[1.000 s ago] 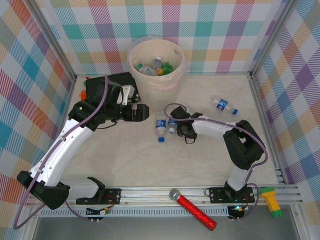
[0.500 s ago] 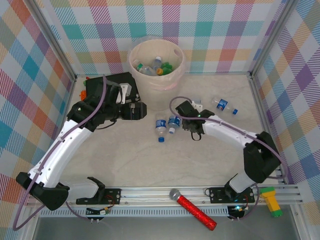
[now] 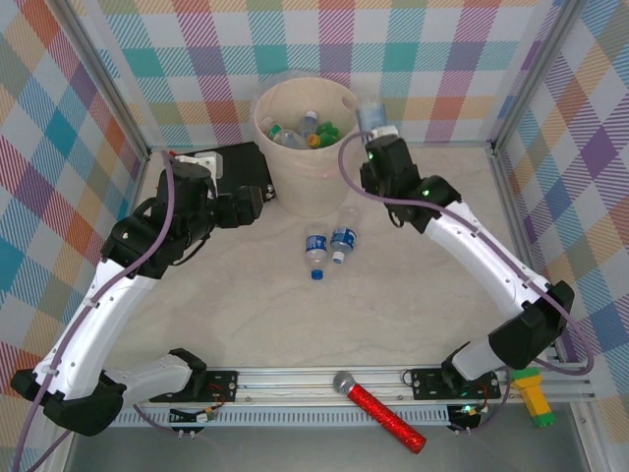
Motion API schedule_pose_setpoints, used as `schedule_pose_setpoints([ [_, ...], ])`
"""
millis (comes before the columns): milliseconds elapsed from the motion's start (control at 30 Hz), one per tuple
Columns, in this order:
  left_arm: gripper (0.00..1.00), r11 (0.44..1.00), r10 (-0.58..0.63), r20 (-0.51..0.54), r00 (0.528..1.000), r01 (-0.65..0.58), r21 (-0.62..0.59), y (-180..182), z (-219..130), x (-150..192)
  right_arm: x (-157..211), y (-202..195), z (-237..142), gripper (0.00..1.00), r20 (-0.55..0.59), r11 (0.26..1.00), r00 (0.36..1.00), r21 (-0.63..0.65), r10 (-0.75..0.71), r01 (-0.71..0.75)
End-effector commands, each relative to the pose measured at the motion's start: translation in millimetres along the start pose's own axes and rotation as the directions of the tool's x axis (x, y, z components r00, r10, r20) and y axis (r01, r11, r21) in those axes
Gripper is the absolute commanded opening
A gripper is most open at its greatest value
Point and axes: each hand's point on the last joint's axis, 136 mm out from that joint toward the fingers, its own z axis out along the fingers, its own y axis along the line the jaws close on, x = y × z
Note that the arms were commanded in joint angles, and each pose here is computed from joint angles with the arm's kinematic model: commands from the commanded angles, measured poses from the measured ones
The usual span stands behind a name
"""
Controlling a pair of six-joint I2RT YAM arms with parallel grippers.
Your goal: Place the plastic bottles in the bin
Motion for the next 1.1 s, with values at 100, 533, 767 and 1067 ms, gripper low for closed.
schedule_pose_setpoints([
  [100, 1.0, 1.0, -0.004, 0.011, 1.0, 0.004, 0.009, -3, -3, -1, -63, 10, 12, 0.3, 0.135, 0.959, 0.955, -0.068, -0.265, 0.276],
  [533, 1.0, 1.0, -0.011, 0.007, 1.0, 0.011, -0.021, 1, -9, -7, -105, 44, 74, 0.31, 0.19, 0.886, 0.886, -0.115, -0.423, 0.448],
  [767, 1.0, 0.999, -0.035, 0.018, 0.999, 0.035, -0.024, 2, -13, -10, -118, 44, 99, 0.31, 0.219, 0.895, 0.891, -0.119, -0.398, 0.429],
  [1067, 1.0, 0.999, -0.043, 0.03, 0.999, 0.044, -0.028, 2, -14, -15, -120, 46, 108, 0.31, 0.237, 0.894, 0.891, -0.14, -0.388, 0.426],
])
